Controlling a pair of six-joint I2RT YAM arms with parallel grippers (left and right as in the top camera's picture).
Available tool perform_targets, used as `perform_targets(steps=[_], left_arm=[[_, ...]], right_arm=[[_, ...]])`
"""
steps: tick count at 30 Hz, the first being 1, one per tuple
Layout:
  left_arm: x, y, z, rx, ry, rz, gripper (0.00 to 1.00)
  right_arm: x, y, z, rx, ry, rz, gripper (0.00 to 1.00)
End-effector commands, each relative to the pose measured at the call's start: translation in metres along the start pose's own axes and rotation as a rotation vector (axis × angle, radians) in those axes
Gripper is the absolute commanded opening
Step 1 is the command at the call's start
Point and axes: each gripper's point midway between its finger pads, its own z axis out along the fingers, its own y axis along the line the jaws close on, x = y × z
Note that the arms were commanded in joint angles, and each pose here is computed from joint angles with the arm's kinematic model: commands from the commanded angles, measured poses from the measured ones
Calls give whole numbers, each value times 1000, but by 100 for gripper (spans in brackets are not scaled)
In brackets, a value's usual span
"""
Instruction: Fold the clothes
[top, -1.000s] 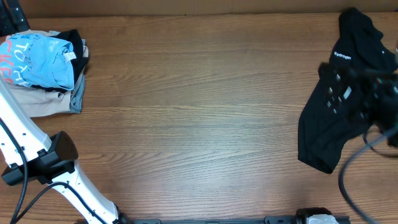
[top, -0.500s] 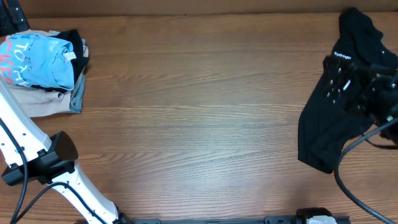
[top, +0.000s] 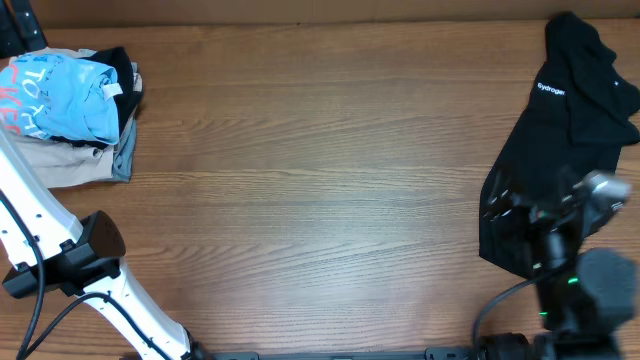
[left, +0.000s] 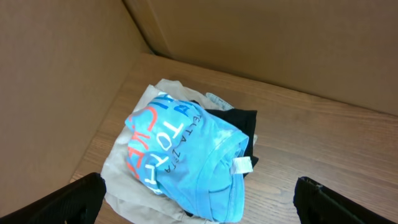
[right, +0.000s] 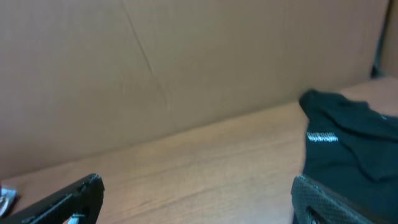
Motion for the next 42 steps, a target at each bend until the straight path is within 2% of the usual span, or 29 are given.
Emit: perform_targets(steps=[1,6,11,14,18,42], left_arm=[[-2,1,0,-1,-7,-24,100],[-2,1,0,-1,-7,-24,100],[-2,1,0,-1,-7,-24,100],[-2,1,0,-1,-7,-24,100],[-2,1,0,-1,-7,-24,100],[-2,1,0,-1,-7,-24,100]], right_arm=[[49,-13,6,-28,-58,5,100],[73,-19,8,-85,-205,11,100],[86,-23,7,-108,-277,18,100],[94,-27,7,-89,-246,13,100],[135,-34,14,-67,-74,4,100],[133,-32,14,-81,-81,4,100]])
